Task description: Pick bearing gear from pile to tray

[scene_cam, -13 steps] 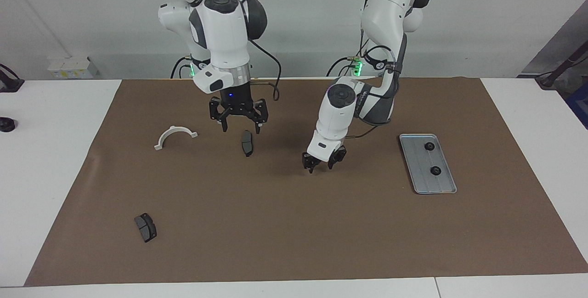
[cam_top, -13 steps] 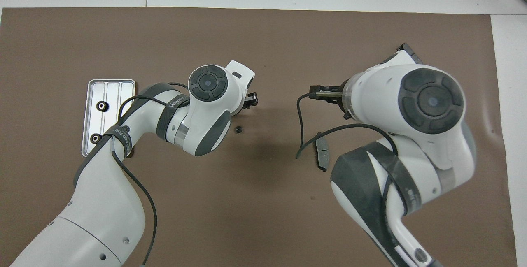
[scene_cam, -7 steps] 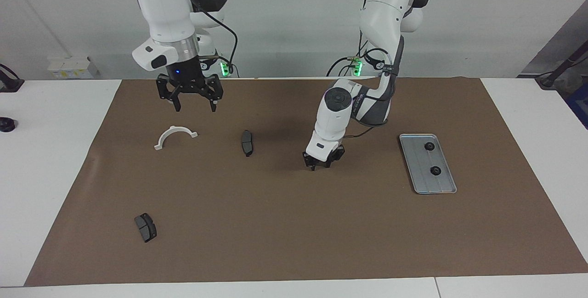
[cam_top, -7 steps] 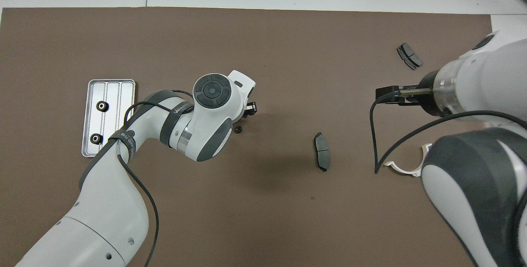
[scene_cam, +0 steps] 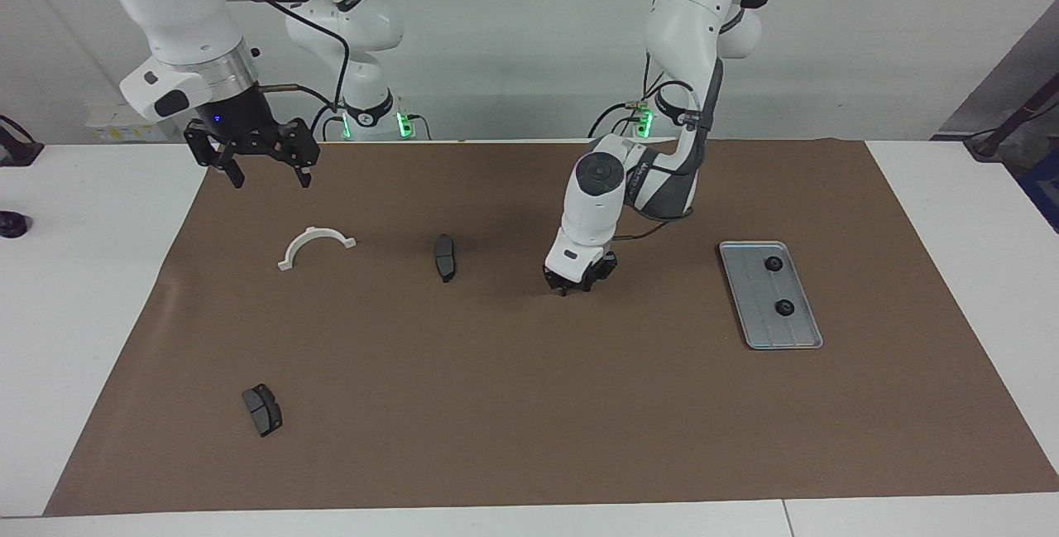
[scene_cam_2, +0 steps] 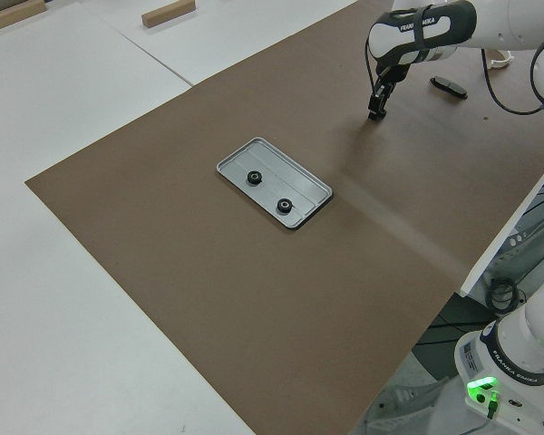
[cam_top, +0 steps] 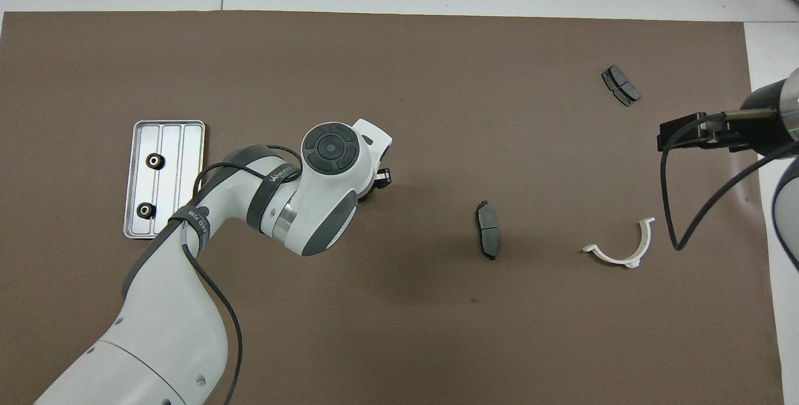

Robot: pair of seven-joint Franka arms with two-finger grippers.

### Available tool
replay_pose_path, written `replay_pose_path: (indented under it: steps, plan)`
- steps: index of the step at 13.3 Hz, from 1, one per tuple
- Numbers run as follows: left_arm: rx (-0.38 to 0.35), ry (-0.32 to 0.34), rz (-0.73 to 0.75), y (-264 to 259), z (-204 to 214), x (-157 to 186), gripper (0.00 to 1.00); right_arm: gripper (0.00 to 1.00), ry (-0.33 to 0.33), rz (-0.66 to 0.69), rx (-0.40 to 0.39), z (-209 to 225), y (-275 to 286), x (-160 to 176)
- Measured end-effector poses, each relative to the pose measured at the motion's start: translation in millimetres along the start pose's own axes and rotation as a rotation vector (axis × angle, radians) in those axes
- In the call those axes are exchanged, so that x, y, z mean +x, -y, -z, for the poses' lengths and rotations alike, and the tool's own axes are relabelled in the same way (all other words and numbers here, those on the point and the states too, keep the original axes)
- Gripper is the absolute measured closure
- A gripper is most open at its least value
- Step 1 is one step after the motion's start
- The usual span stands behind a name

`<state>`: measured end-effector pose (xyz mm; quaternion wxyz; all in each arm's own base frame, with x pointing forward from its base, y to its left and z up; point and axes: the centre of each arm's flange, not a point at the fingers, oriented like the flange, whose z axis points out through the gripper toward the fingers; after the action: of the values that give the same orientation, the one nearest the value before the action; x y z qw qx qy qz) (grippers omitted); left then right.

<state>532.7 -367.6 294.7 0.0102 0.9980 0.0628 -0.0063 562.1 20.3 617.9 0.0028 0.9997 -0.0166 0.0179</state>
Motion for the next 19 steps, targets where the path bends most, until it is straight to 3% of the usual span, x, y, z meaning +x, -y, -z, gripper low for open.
replay_pose_path:
  steps: [6, 9, 10, 11, 16, 19]
  plan:
    - [0.001, 0.001, 0.009, -8, 0, -8, 0.53, 0.0, 0.012, 0.014, 0.0, 1, 8, -2]
    - [0.0, 0.0, 0.01, -8, 1, -9, 0.67, 0.0, 0.01, 0.021, 0.001, 2, 12, -2]
    - [0.001, 0.0, 0.011, -8, 1, -9, 0.67, 0.0, 0.012, 0.021, 0.001, 1, 12, -2]
    - [0.001, -0.001, 0.012, -7, 1, -9, 0.75, 0.0, 0.017, 0.021, 0.0, -1, 12, -2]
    - [0.003, -0.003, 0.03, -1, 2, -3, 0.75, 0.0, 0.023, 0.012, 0.0, -3, 7, -1]
    - [0.007, -0.012, 0.11, 35, 20, 38, 0.75, 0.0, 0.023, 0.013, 0.0, -3, 7, -1]
